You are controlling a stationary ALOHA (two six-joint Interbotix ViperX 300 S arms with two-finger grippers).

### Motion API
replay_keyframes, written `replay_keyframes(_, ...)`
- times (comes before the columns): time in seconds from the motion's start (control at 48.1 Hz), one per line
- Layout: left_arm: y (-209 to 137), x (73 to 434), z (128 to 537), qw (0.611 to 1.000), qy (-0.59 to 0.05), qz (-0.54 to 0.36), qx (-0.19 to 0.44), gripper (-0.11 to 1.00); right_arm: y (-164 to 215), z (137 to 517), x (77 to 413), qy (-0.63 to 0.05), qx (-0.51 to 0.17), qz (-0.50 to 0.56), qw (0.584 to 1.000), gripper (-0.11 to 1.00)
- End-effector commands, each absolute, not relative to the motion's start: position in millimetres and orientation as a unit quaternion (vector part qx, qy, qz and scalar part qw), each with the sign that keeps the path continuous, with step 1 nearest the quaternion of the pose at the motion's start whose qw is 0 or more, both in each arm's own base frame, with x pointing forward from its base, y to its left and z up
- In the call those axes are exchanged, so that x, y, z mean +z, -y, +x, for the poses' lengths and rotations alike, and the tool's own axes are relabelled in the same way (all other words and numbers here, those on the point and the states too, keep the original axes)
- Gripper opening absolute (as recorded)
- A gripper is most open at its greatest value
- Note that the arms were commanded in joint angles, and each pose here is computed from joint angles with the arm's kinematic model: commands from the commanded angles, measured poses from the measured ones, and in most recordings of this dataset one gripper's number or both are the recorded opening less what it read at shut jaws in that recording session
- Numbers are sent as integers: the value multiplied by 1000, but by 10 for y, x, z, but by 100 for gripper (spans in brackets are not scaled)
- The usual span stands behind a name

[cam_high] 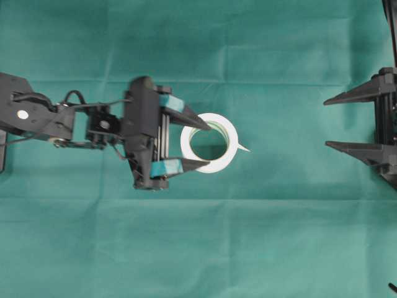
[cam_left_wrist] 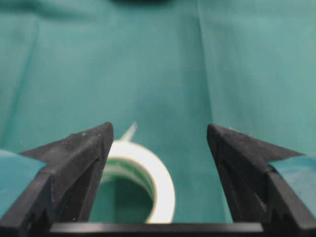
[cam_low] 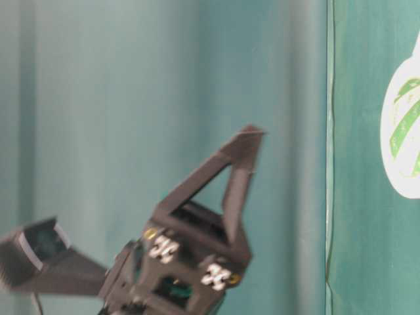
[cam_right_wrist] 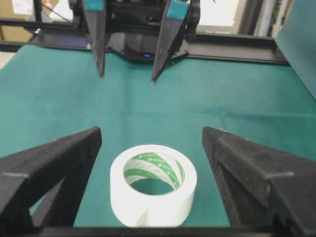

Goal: Peel off the duct tape with your right arm.
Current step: 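Lower the open left gripper over the tape roll's rim, then close the left gripper on the tape roll's rim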

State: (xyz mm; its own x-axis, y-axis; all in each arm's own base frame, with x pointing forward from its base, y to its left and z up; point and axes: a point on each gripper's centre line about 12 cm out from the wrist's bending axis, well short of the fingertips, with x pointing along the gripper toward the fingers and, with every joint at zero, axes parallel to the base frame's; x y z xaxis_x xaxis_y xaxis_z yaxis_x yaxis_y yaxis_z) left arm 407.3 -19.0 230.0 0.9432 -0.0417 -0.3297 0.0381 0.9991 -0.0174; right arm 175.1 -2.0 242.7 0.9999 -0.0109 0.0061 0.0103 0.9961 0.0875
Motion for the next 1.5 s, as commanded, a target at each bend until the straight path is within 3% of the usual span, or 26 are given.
replay_keyframes(0.0,241,2381,4168,983,-183,-5,-26,82,22,1767,2494,14,-5,43,999,70)
replay_keyframes(0.333,255,2186,4330,954,-299,0,-26,82,22,1766,2488,13,-5,43,999,70)
replay_keyframes(0.749,257,2115,4363,948,-316,2,-27,82,23,1767,2494,14,-6,44,999,69)
replay_keyframes(1.477,267,1438,4535,930,-366,4,-25,82,22,1765,2486,16,-5,44,999,69)
